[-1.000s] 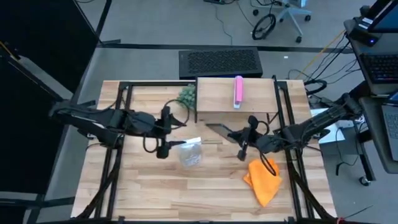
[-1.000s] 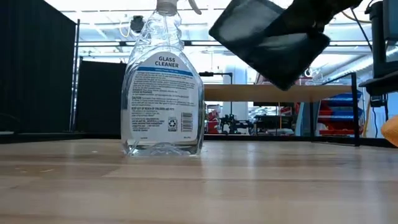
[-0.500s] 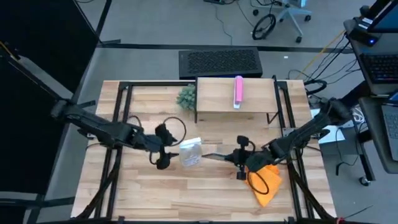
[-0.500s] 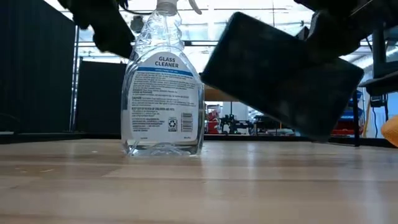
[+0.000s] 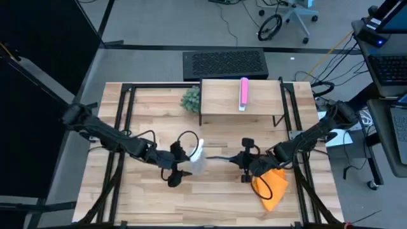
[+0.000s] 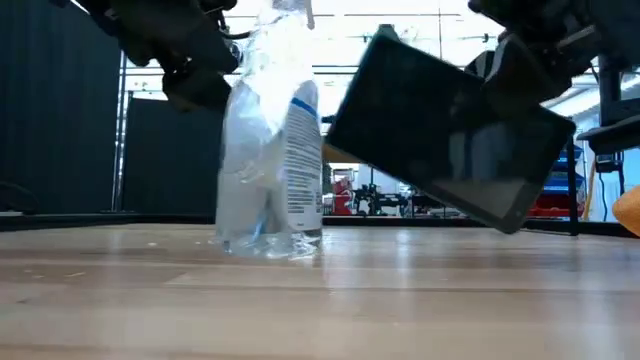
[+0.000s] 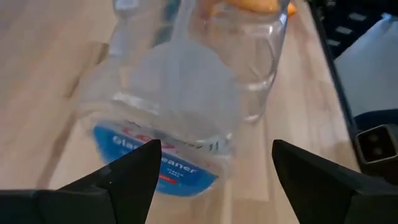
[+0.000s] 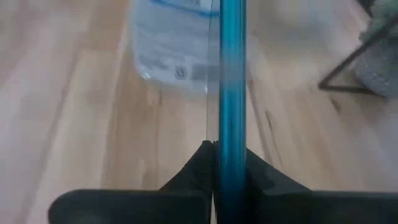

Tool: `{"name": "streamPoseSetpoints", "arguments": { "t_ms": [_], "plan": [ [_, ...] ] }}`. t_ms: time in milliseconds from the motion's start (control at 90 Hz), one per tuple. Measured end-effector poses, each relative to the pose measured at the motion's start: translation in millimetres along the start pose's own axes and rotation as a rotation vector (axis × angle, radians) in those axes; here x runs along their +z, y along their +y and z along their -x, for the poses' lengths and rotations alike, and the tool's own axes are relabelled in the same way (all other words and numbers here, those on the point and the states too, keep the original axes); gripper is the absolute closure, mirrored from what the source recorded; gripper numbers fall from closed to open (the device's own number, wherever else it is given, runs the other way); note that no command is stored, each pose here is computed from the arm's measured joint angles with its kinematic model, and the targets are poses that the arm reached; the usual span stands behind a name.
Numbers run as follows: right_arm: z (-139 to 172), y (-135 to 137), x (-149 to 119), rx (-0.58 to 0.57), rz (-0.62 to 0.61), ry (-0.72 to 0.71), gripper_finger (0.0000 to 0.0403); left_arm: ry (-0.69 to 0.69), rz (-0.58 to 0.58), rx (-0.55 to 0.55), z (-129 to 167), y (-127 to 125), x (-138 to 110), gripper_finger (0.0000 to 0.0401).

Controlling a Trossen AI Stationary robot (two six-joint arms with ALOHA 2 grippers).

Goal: Apply microfiber cloth
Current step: Spray the tablet with the bottle cleaner

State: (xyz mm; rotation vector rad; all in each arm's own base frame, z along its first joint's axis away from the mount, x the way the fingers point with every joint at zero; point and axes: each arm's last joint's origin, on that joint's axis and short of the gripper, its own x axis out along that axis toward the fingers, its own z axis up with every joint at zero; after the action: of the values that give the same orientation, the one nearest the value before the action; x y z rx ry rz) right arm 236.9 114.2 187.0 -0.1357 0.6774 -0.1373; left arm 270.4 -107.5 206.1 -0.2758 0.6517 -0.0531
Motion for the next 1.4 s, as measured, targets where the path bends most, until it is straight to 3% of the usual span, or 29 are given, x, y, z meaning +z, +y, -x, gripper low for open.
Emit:
{"name": "streamPoseSetpoints", "arguments": {
  "t_ms": [278,556,689,911,1222,1400],
  "plan": [
    [14.7,-8.2,6.7,0.009,-0.053,-0.032,0.0394,-0.084,0.025,-0.055,-3.6,-7.9,5.4,0.0108],
    [37.7,-19.1,10.2,0.051,-0.113,-0.039,0.0394,-0.081,0.020,-0.051,-3.1,-8.9,7.8,0.0108],
    [54.9,-26.4,10.4,0.054,-0.171,-0.052,0.0394,-0.061,-0.019,-0.029,14.5,-12.2,21.9,0.0108],
    [67.4,-30.4,13.2,0.058,-0.206,-0.099,0.0394,-0.198,-0.076,-0.032,55.0,-15.2,51.2,0.0108],
    [65.5,-32.7,13.5,0.025,-0.180,-0.101,0.0394,-0.275,-0.111,-0.022,61.4,-14.1,59.0,0.0108],
    [65.3,-32.9,12.8,0.021,-0.167,-0.096,0.0394,-0.299,-0.172,0.059,59.5,-8.8,61.4,0.0108]
  ]
}}
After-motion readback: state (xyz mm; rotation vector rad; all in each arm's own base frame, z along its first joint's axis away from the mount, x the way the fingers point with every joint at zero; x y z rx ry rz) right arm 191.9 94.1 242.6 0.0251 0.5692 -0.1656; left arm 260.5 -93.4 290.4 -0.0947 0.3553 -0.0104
